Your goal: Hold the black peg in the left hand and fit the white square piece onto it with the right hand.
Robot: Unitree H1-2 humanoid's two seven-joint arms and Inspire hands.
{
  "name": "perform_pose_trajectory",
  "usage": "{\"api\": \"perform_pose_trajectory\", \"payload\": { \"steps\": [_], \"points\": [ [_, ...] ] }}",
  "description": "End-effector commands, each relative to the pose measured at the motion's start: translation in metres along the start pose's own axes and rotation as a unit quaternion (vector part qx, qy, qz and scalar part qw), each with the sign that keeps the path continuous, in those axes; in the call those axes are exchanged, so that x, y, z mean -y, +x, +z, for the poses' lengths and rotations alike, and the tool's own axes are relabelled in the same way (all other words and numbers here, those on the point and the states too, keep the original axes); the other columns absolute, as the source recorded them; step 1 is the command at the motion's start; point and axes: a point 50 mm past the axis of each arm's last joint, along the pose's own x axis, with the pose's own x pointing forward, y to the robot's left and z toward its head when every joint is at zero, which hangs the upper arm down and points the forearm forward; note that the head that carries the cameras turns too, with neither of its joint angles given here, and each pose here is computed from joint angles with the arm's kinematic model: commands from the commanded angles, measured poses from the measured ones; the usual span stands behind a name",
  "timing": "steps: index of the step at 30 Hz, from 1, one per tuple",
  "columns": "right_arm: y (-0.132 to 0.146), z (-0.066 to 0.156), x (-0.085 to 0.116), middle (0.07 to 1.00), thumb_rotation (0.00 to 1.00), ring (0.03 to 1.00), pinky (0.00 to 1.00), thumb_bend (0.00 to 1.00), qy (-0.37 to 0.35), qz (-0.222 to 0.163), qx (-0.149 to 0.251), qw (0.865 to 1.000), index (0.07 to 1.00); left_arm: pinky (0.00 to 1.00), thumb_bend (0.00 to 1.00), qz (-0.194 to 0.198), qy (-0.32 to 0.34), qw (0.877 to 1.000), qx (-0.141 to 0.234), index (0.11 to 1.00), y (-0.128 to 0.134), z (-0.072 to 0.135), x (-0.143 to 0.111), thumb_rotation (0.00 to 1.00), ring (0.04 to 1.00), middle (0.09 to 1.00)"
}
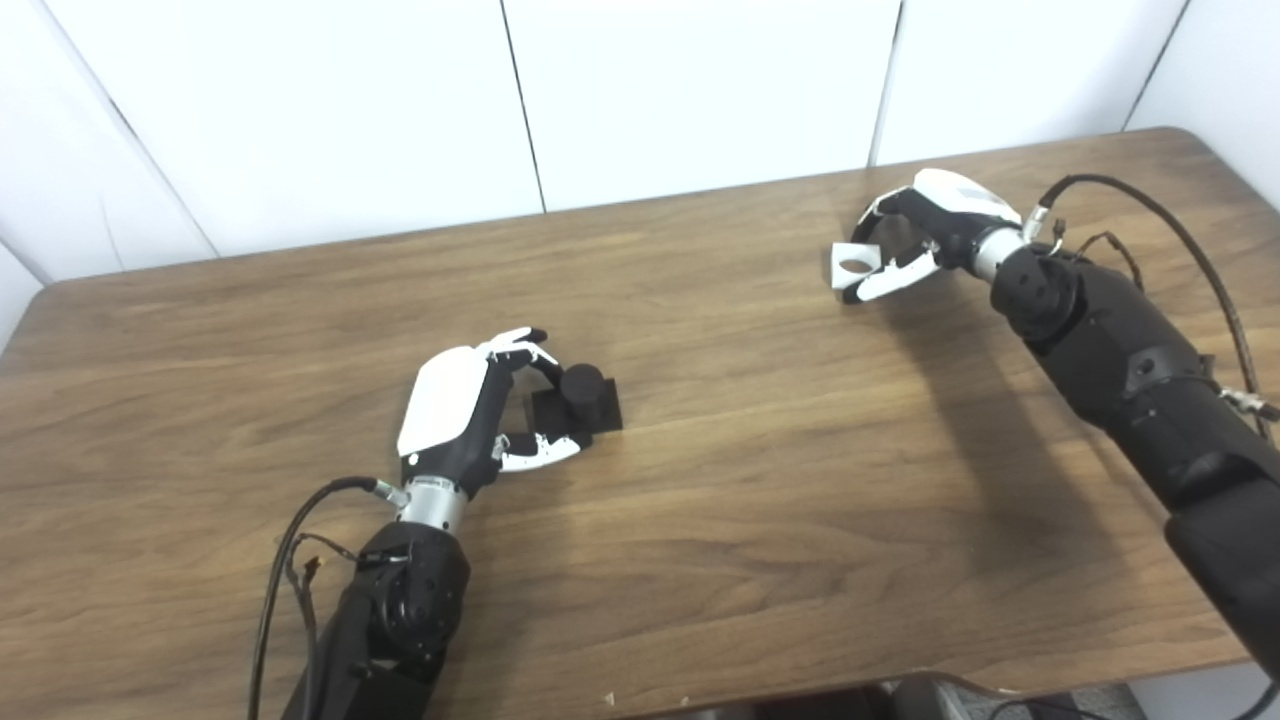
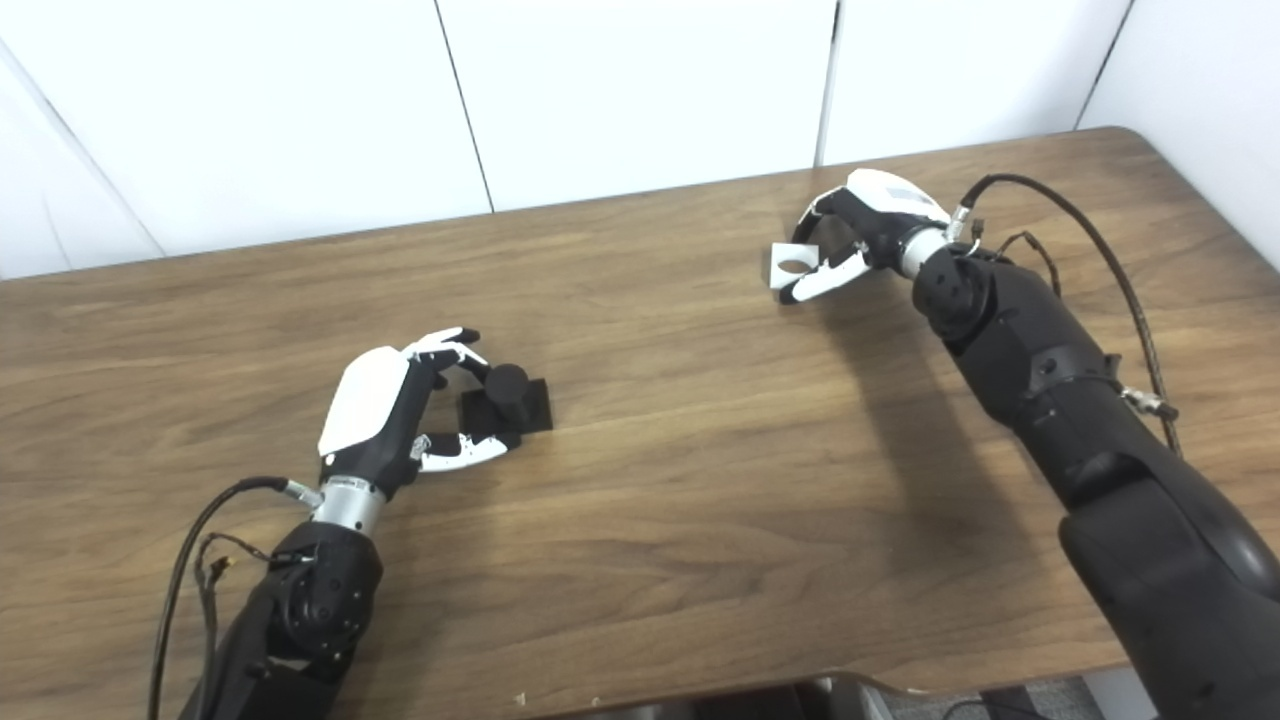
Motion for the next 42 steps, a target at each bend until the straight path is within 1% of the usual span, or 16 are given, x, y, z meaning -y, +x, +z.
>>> {"api": "perform_pose_trajectory", "payload": {
  "steps": [1,6,8,10,11,13,14,16,18,22,30,33,35,36,38,42],
  "points": [
    [-0.002,-0.002,0.011,0.875,0.33,0.926,0.85,0.73,-0.013,0.005,0.0,1.0,0.684,0.64,0.52,-0.068,0.014,0.996,-0.054,0.49,-0.019,-0.023,0.021,0.07,0.825,0.837],
    [-0.002,-0.002,0.009,0.868,0.31,0.919,0.85,0.75,-0.006,-0.001,0.006,1.0,0.675,0.64,0.52,-0.067,0.013,0.996,-0.055,0.491,-0.018,-0.021,0.021,0.07,0.826,0.838],
    [-0.003,-0.001,0.009,0.861,0.26,0.912,0.84,0.74,-0.001,-0.007,0.009,1.0,0.65,0.65,0.52,-0.067,0.013,0.996,-0.055,0.491,-0.018,-0.021,0.021,0.07,0.83,0.839],
    [-0.004,-0.001,0.008,0.85,0.18,0.906,0.84,0.59,0.005,-0.016,0.016,1.0,0.543,0.65,0.52,-0.067,0.013,0.996,-0.055,0.491,-0.018,-0.021,0.02,0.07,0.83,0.839],
    [-0.004,0.0,0.008,0.844,0.16,0.903,0.84,0.56,0.006,-0.023,0.019,1.0,0.517,0.64,0.52,-0.067,0.013,0.996,-0.056,0.491,-0.018,-0.021,0.021,0.07,0.829,0.839],
    [-0.005,0.0,0.007,0.82,0.14,0.889,0.83,0.53,0.008,-0.036,0.025,0.999,0.495,0.64,0.52,-0.067,0.012,0.996,-0.055,0.491,-0.019,-0.021,0.021,0.07,0.825,0.838],
    [-0.006,0.0,0.006,0.811,0.14,0.892,0.85,0.53,0.007,-0.039,0.027,0.999,0.49,0.63,0.52,-0.066,0.012,0.996,-0.054,0.49,-0.02,-0.021,0.021,0.07,0.822,0.836],
    [-0.006,0.0,0.005,0.803,0.13,0.889,0.86,0.52,0.006,-0.044,0.032,0.998,0.487,0.64,0.52,-0.067,0.012,0.996,-0.055,0.491,-0.02,-0.021,0.021,0.07,0.822,0.837],
    [-0.007,0.0,0.004,0.791,0.13,0.874,0.84,0.52,0.007,-0.05,0.036,0.998,0.486,0.64,0.52,-0.069,0.012,0.996,-0.056,0.491,-0.02,-0.021,0.021,0.07,0.825,0.839],
    [-0.007,-0.001,0.004,0.787,0.13,0.876,0.87,0.52,0.006,-0.054,0.039,0.998,0.486,0.63,0.52,-0.067,0.014,0.996,-0.053,0.49,-0.02,-0.022,0.022,0.07,0.824,0.838],
    [-0.008,-0.001,0.005,0.778,0.13,0.871,0.84,0.52,0.007,-0.06,0.039,0.997,0.486,0.64,0.52,-0.07,0.011,0.996,-0.056,0.491,-0.019,-0.02,0.021,0.07,0.831,0.843],
    [-0.009,-0.001,0.006,0.775,0.13,0.866,0.85,0.52,0.017,-0.073,0.045,0.996,0.485,0.64,0.52,-0.069,0.013,0.996,-0.055,0.491,-0.018,-0.02,0.021,0.07,0.829,0.841],
    [-0.01,0.001,0.008,0.768,0.13,0.851,0.84,0.52,0.026,-0.09,0.056,0.994,0.485,0.64,0.52,-0.068,0.016,0.996,-0.054,0.491,-0.018,-0.02,0.021,0.07,0.827,0.839],
    [-0.012,0.004,0.012,0.765,0.13,0.845,0.84,0.52,0.034,-0.102,0.066,0.992,0.484,0.63,0.52,-0.068,0.016,0.996,-0.054,0.491,-0.018,-0.02,0.021,0.07,0.826,0.839],
    [-0.015,0.009,0.018,0.764,0.13,0.835,0.8,0.52,0.045,-0.117,0.08,0.989,0.484,0.63,0.52,-0.068,0.017,0.996,-0.054,0.491,-0.017,-0.02,0.02,0.07,0.828,0.84],
    [-0.026,0.026,0.032,0.771,0.13,0.844,0.76,0.52,0.071,-0.143,0.093,0.983,0.483,0.64,0.52,-0.067,0.016,0.996,-0.051,0.491,-0.015,-0.02,0.019,0.08,0.831,0.841]
  ]
}}
